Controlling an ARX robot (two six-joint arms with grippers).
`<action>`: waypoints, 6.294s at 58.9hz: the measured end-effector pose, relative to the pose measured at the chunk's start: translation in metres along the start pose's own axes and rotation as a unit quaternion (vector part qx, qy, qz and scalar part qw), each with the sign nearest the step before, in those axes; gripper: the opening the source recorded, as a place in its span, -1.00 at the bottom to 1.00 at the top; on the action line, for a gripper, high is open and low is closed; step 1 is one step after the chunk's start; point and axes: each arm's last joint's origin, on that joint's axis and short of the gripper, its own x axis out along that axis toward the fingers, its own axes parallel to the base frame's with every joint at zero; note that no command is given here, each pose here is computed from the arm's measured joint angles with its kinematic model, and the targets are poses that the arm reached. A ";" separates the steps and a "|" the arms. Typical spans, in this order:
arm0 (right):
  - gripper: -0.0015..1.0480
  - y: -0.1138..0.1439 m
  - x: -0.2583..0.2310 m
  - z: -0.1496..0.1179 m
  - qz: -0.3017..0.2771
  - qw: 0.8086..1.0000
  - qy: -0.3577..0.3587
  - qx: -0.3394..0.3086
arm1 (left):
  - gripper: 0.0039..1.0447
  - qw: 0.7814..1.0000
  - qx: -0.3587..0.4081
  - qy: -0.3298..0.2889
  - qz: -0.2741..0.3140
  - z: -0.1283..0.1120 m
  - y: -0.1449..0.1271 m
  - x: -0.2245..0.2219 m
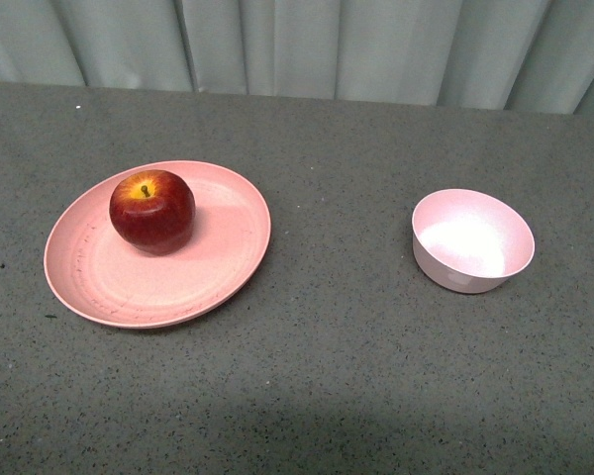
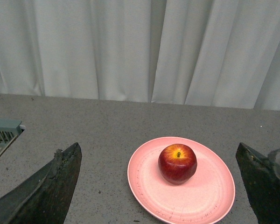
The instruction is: Move apple from plate to bowl
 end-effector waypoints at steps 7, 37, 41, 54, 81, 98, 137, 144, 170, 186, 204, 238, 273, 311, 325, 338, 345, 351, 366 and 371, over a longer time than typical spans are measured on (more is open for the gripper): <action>0.82 0.000 0.000 0.000 0.000 1.000 0.000 0.000 | 0.88 1.000 0.000 0.000 0.000 0.000 0.000 0.000; 0.82 0.000 0.000 0.000 0.000 1.000 0.000 0.000 | 0.88 1.000 0.000 0.000 0.000 0.000 0.000 0.000; 0.82 0.000 0.000 0.000 0.000 1.000 0.000 0.000 | 0.88 1.000 0.000 0.000 0.000 0.000 0.000 0.000; 0.82 0.000 0.000 0.000 0.000 1.000 0.000 0.000 | 0.88 1.000 0.000 0.000 0.000 0.000 0.000 0.000; 0.82 0.000 0.000 0.000 0.000 1.000 0.000 0.000 | 0.88 1.000 0.000 0.000 0.000 0.000 0.000 0.000; 0.82 0.000 0.000 0.000 0.000 1.000 0.000 0.000 | 0.88 1.000 0.000 0.000 0.000 0.000 0.000 0.000; 0.82 0.041 0.096 0.000 0.173 0.946 0.253 -0.108 | 0.88 1.000 0.000 0.000 0.000 0.000 0.000 0.000; 0.82 0.058 0.129 -0.007 0.212 0.922 0.297 -0.132 | 0.88 1.000 0.000 0.000 0.000 0.000 0.000 0.000; 0.82 0.098 0.225 -0.071 0.272 0.844 0.418 -0.195 | 0.88 1.000 0.000 0.000 0.000 0.000 0.000 0.000; 0.66 0.111 0.250 -0.096 0.265 0.824 0.459 -0.201 | 0.88 1.000 0.000 0.000 0.000 0.000 0.000 0.000; -0.26 0.113 0.260 -0.106 0.248 0.814 0.484 -0.204 | 0.88 1.000 0.000 0.000 0.000 0.000 0.000 0.000; -0.98 0.121 0.262 -0.085 0.287 0.818 0.462 -0.186 | 0.88 1.000 0.000 0.000 0.000 0.000 0.000 0.000; -0.98 0.195 0.252 -0.075 0.403 0.778 0.437 -0.201 | 0.88 1.000 0.000 0.000 0.000 0.000 0.000 0.000; -0.20 0.205 0.262 -0.086 0.398 0.802 0.414 -0.168 | 0.88 1.000 0.000 0.000 0.000 0.000 0.000 0.000; 0.47 0.181 0.259 -0.060 0.344 0.865 0.341 -0.128 | 0.88 1.000 0.000 0.000 0.000 0.000 0.000 0.000; 0.81 0.148 0.240 -0.024 0.289 0.915 0.269 -0.087 | 0.88 1.000 0.000 0.000 0.000 0.000 0.000 0.000; 0.82 0.129 0.227 -0.012 0.250 0.935 0.243 -0.066 | 0.88 1.000 0.000 0.000 0.000 0.000 0.000 0.000; 0.82 0.114 0.216 -0.004 0.232 0.944 0.229 -0.051 | 0.88 1.000 0.000 0.000 0.000 0.000 0.000 0.000; 0.11 0.072 0.176 -0.009 0.004 1.000 0.020 -0.015 | 0.88 1.000 0.000 0.000 0.000 0.000 0.000 0.000; -0.16 0.058 0.158 -0.002 -0.001 1.000 0.003 -0.009 | 0.88 1.000 0.000 0.000 0.001 0.000 0.000 0.000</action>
